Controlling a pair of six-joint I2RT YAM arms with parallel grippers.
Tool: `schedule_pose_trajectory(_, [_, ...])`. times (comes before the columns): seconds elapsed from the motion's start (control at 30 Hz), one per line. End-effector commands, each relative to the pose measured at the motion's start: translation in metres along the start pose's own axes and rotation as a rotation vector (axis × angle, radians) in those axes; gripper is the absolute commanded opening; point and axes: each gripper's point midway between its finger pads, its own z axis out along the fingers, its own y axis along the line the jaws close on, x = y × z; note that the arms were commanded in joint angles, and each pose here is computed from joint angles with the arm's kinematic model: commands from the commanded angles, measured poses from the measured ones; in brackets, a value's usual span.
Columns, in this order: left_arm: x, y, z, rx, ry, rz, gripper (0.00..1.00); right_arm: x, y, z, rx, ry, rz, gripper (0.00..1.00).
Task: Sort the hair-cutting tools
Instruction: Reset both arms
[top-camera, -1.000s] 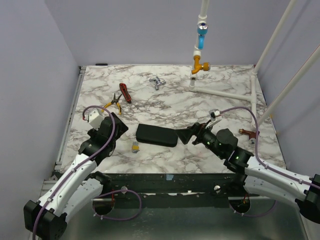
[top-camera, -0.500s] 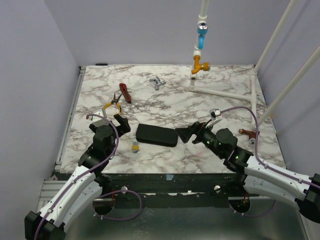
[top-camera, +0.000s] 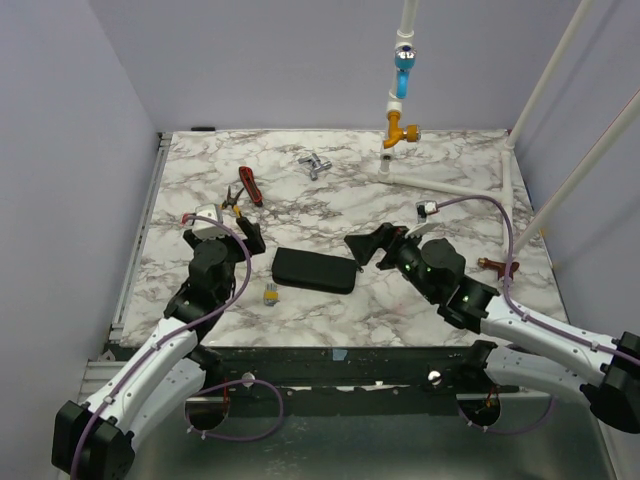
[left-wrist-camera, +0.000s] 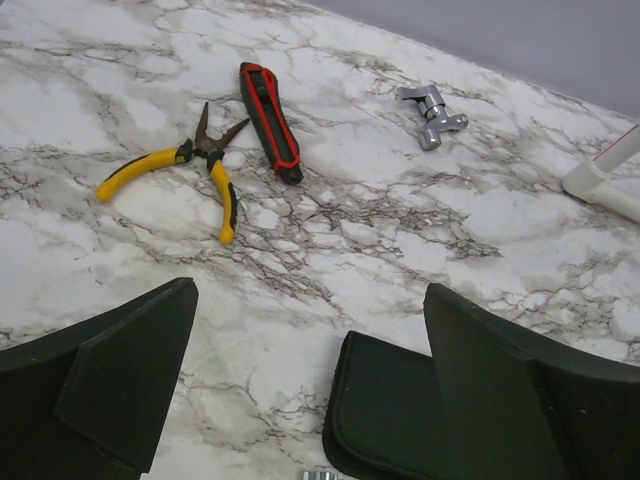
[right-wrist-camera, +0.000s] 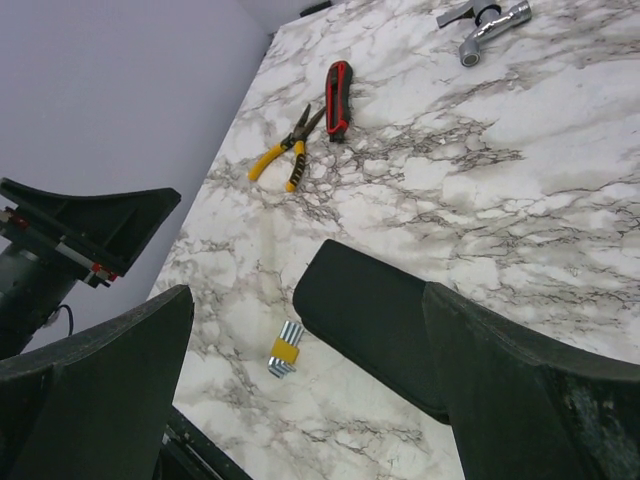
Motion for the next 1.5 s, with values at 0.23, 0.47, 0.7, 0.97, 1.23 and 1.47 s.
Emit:
schedule_pose_trajectory(0.23, [-0.024, -0.023, 0.0, 0.06, -0.005, -0.098, 0.98, -0.005, -0.002, 0.004, 0.027, -0.009, -0.021, 1.0])
schedule_pose_trajectory(0.47, [-0.039, -0.035, -0.018, 0.053, 0.176, -0.066, 0.99, -0.003, 0.0, 0.004, 0.01, 0.0, -0.045, 1.0])
schedule_pose_trajectory(0.7, [-0.039, -0.064, -0.032, 0.208, 0.324, -0.102, 0.98, 0.014, 0.004, 0.014, 0.027, 0.121, -0.08, 1.0])
schedule_pose_trajectory(0.97, [-0.029, -0.063, -0.029, 0.22, 0.41, -0.206, 0.98, 0.021, -0.019, 0.026, 0.209, 0.196, -0.126, 1.0])
schedule_pose_trajectory(1.23, [-0.024, -0.045, -0.03, 0.16, 0.399, -0.208, 0.99, 0.022, -0.017, 0.024, 0.161, 0.171, -0.124, 1.0])
schedule_pose_trajectory(1.47, [-0.026, -0.037, -0.029, 0.118, 0.379, -0.207, 0.98, 0.012, -0.009, 0.022, 0.11, 0.108, -0.101, 1.0])
